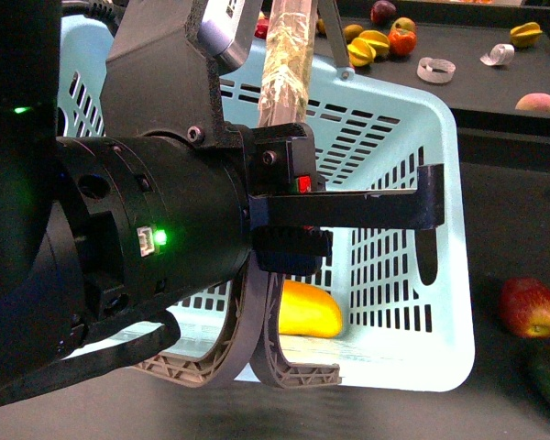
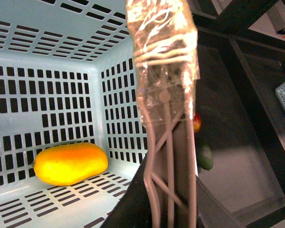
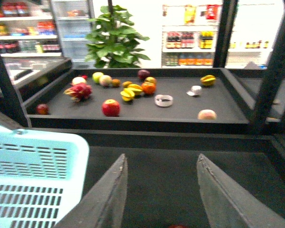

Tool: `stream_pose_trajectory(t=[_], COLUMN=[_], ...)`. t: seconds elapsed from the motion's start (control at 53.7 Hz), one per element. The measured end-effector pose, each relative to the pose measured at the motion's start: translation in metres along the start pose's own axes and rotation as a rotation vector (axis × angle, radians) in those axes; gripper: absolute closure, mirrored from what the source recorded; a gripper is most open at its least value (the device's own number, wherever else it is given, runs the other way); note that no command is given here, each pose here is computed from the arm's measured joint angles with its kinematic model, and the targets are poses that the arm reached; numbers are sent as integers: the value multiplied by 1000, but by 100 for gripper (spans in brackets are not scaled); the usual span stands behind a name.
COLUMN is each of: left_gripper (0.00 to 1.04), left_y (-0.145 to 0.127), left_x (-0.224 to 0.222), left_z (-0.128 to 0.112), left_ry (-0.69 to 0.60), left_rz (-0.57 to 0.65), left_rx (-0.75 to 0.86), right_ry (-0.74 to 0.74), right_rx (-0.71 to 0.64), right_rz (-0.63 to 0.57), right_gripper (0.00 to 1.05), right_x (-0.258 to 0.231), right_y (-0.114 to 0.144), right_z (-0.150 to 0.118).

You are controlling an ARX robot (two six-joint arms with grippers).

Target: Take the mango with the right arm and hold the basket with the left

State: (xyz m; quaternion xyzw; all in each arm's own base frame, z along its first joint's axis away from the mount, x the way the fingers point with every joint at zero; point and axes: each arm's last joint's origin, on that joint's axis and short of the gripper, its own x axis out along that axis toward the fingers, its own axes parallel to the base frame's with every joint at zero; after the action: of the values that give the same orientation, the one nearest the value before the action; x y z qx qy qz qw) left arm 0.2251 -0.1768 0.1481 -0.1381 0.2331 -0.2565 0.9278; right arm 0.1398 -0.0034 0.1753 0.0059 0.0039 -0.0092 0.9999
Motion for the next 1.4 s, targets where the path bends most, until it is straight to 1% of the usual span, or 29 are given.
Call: stream_pose_trajectory(t=[0.019, 0.074, 0.186, 0.242, 1.228, 1.321, 1.396], left_gripper=[99, 99, 99, 99, 99, 99, 99], left_y=[0, 0, 0, 0, 0, 0, 0], left_x=[0, 0, 0, 0, 0, 0, 0], left_z=[0, 0, 0, 0, 0, 0, 0], left_ry=[0, 0, 0, 0, 0, 0, 0], left_rz=[0, 0, 0, 0, 0, 0, 0], left_rx=[0, 0, 0, 0, 0, 0, 0], right_ry=[1, -1, -3, -3, -17, 19, -12], right_rx=[-3, -6, -10, -10, -11, -12, -12], right_rz=[13, 21, 15, 15, 16, 19, 20], right_gripper=[77, 87, 104, 103, 103, 103, 103], right_x=[-1, -4, -8, -9, -31, -39, -42], right_y=[2, 3, 3, 3, 2, 2, 2], right_z=[-1, -4, -10, -10, -8, -12, -10])
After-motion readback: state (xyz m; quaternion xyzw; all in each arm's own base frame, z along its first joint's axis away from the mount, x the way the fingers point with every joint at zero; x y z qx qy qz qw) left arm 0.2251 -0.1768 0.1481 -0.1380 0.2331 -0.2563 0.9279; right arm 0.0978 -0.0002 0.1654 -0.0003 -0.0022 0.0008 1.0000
